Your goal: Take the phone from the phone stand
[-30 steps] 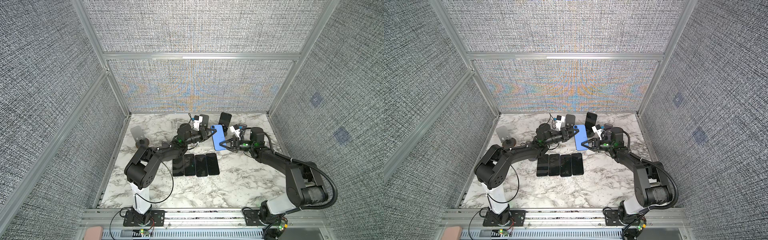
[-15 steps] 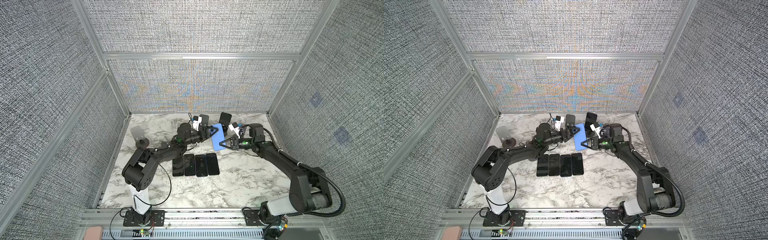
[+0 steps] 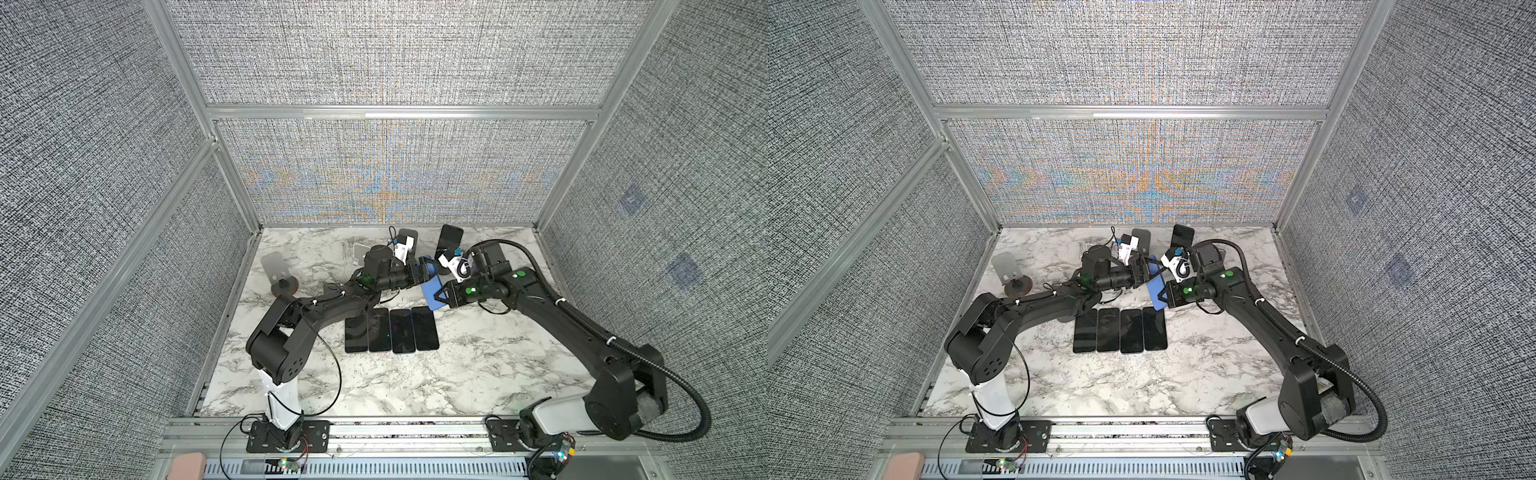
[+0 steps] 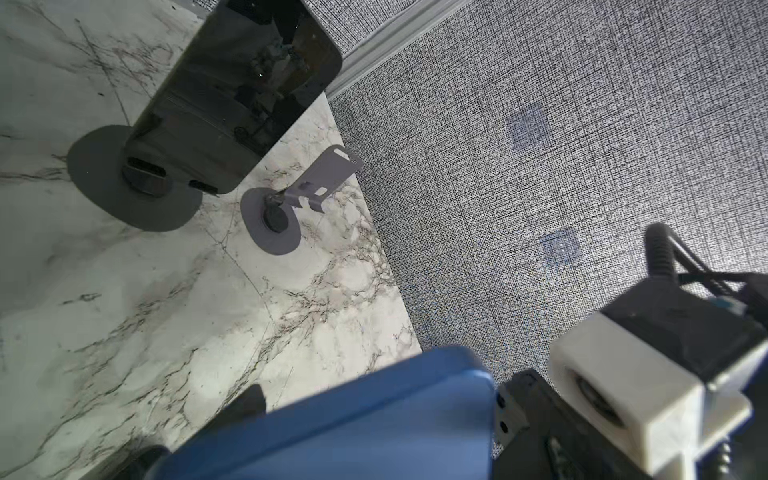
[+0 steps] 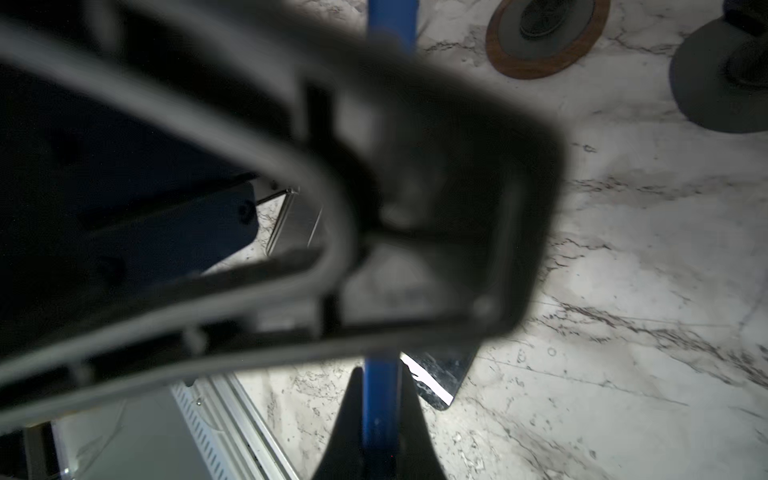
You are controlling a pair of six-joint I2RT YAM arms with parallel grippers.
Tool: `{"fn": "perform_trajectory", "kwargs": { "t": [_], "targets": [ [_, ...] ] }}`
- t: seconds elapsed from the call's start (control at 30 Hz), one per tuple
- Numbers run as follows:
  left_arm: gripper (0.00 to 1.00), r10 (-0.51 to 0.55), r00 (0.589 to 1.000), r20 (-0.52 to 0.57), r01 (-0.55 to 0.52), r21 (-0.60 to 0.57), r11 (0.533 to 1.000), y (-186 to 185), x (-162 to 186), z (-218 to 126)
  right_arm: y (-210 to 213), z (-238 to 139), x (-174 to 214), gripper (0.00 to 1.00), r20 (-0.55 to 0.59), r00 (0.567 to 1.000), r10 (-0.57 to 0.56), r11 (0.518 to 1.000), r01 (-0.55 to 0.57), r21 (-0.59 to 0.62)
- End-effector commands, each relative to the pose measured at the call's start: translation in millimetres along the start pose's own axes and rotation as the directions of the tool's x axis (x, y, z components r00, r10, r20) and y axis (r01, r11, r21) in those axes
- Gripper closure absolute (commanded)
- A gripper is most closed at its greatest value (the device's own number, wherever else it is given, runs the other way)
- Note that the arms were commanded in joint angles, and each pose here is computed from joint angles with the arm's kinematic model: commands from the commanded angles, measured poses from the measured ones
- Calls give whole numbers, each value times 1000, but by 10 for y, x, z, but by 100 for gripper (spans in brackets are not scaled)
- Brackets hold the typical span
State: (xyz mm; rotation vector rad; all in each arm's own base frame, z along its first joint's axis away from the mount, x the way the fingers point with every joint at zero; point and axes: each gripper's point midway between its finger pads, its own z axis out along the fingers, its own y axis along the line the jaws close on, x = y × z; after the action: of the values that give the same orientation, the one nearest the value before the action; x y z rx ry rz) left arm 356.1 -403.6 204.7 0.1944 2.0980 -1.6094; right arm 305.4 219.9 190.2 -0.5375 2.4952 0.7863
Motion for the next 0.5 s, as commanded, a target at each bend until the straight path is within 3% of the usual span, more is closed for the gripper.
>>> {"fn": "perform_trajectory", "kwargs": {
  "t": [0.0, 0.17, 0.47],
  "targets": [
    [2, -2, 1000, -18, 1, -45, 999, 95, 60, 28, -137, -56, -48, 100, 18, 999, -40, 988, 37, 147],
    [2, -18, 1000, -10, 17, -78, 997, 149, 66, 7, -221, -133, -79, 100, 40, 997, -61, 963, 48, 267],
    [2, -33, 999, -4, 33, -34, 999, 83, 57, 96, -179, -125, -100, 100, 45, 992, -117, 942, 96, 323]
  ]
}}
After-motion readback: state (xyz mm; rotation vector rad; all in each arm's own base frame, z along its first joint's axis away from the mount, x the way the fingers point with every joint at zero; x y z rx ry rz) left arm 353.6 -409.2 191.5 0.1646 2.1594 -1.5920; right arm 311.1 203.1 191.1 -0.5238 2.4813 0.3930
